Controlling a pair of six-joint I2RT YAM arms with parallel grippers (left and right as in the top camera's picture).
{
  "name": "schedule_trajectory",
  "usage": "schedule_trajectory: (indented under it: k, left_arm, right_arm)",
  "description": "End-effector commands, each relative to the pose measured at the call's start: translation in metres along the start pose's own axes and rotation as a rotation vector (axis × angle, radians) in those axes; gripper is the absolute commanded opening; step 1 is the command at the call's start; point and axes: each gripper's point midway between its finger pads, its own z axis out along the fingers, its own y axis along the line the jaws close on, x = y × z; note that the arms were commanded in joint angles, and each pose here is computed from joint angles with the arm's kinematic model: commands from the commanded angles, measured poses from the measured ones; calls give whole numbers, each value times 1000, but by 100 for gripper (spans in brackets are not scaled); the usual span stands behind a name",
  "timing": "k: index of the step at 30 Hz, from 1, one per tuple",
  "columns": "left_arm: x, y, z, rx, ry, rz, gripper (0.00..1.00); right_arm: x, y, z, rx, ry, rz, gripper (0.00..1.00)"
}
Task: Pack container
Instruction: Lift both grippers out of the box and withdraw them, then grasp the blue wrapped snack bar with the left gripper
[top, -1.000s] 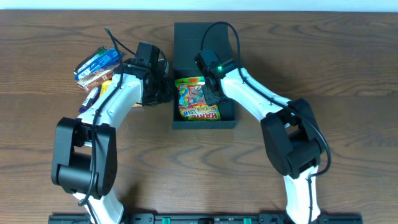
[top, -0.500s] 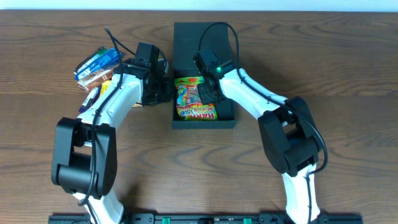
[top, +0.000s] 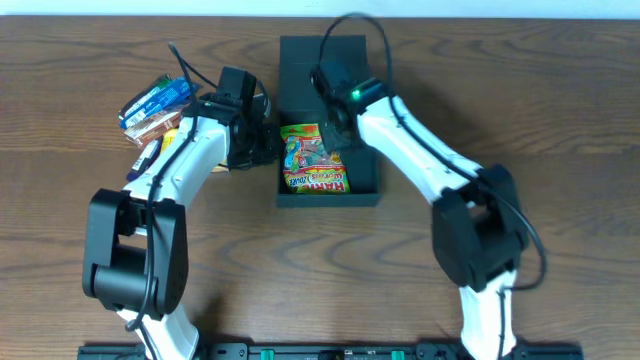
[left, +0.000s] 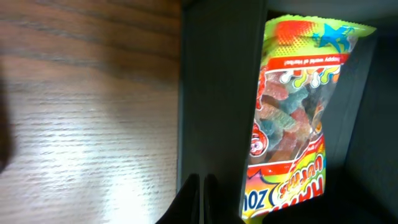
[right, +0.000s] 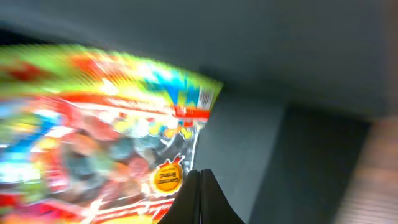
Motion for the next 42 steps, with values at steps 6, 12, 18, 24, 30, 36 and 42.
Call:
schedule_trajectory:
  k: [6, 12, 18, 24, 30, 36, 42]
  left_arm:
    - [-76, 40, -107, -326, -351, 70, 6]
    - [-78, 109, -140, -397, -367, -93, 5]
    - [-101, 164, -170, -429, -449, -55, 6]
    - [-138, 196, -184, -438, -572, 49, 98]
    - [-163, 224, -140, -468, -553, 158, 95]
    - [-191, 244, -90, -442, -604, 178, 100]
    - [-190, 229, -58, -296, -579, 217, 89]
  right_arm:
    - [-56, -48, -117, -1, -291, 57, 1]
    - [-57, -82, -123, 13, -286, 120, 1]
    - [-57, -88, -121, 1, -284, 136, 1]
    - [-55, -86, -121, -9, -274, 134, 25]
    - [-50, -84, -119, -21, -249, 130, 36]
    - [-44, -79, -118, -48, -223, 134, 36]
    - [-40, -80, -117, -44, -205, 133, 37]
